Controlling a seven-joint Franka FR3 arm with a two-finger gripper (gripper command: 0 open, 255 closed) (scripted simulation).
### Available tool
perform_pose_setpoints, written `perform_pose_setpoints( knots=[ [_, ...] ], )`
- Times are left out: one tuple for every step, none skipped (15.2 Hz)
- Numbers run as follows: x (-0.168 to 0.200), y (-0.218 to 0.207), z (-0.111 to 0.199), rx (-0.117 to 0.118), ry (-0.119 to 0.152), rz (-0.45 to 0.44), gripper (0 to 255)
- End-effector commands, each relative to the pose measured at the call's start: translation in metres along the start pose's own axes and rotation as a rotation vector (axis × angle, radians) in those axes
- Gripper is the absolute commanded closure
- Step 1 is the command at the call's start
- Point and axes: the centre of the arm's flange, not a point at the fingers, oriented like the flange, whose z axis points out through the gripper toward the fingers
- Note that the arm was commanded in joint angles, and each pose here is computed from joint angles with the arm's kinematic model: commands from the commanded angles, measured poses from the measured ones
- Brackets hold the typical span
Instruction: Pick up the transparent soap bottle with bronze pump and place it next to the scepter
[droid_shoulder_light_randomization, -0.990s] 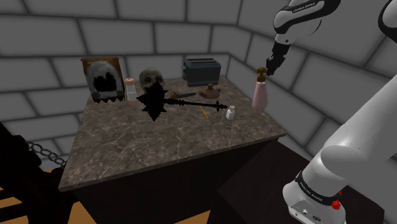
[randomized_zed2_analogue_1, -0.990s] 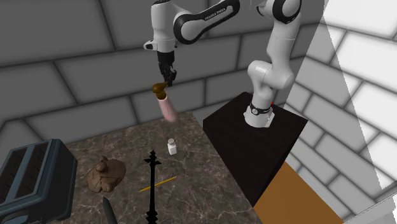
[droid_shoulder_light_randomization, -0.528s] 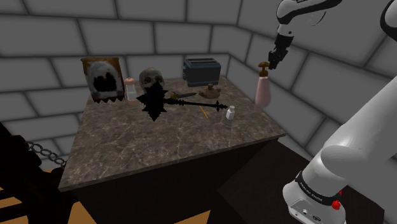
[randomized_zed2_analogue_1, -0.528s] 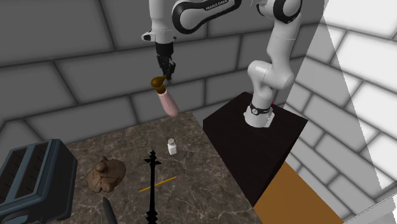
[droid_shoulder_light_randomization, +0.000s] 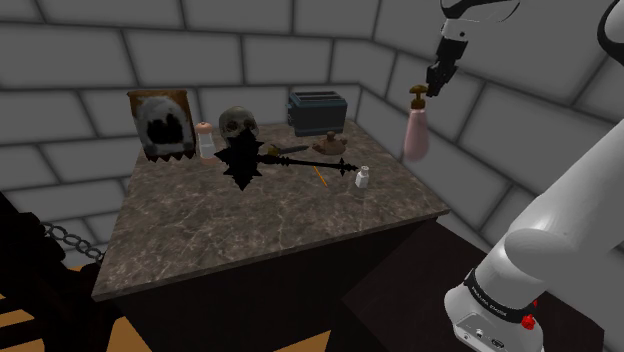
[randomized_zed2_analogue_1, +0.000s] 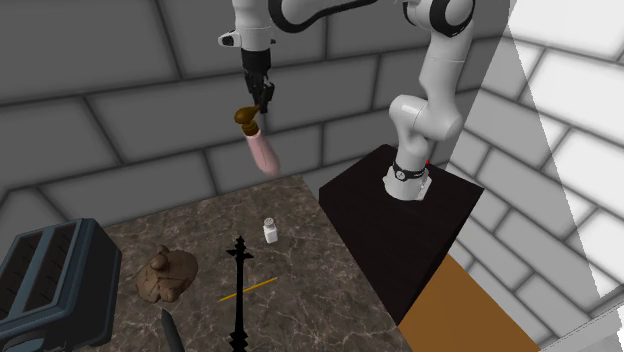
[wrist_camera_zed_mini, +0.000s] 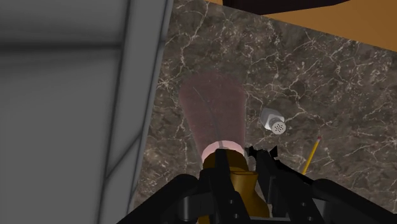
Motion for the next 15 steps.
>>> perform_pose_setpoints(
  knots=[
    [0.000, 0.000, -0.011, 0.000, 0.000, 0.000, 255],
    [0.000, 0.000, -0.016, 0.000, 0.000, 0.000, 255],
    [0.000, 0.000, -0.021, 0.000, 0.000, 0.000, 255],
    [0.001, 0.000, -0.026, 0.000, 0.000, 0.000, 255],
    [0.001, 0.000, -0.032, 0.000, 0.000, 0.000, 255],
    [0.001, 0.000, -0.037, 0.000, 0.000, 0.000, 255],
    [0.001, 0.000, -0.042, 0.000, 0.000, 0.000, 255],
    [0.002, 0.000, -0.047, 0.000, 0.000, 0.000, 255],
    [0.002, 0.000, -0.053, 0.000, 0.000, 0.000, 255],
    [0.002, 0.000, -0.058, 0.000, 0.000, 0.000, 255],
    [0.002, 0.000, -0.063, 0.000, 0.000, 0.000, 255],
    [0.002, 0.000, -0.069, 0.000, 0.000, 0.000, 255],
    [0.003, 0.000, -0.074, 0.000, 0.000, 0.000, 255],
    [0.003, 0.000, -0.079, 0.000, 0.000, 0.000, 255],
    [0.003, 0.000, -0.084, 0.000, 0.000, 0.000, 255]
  ],
)
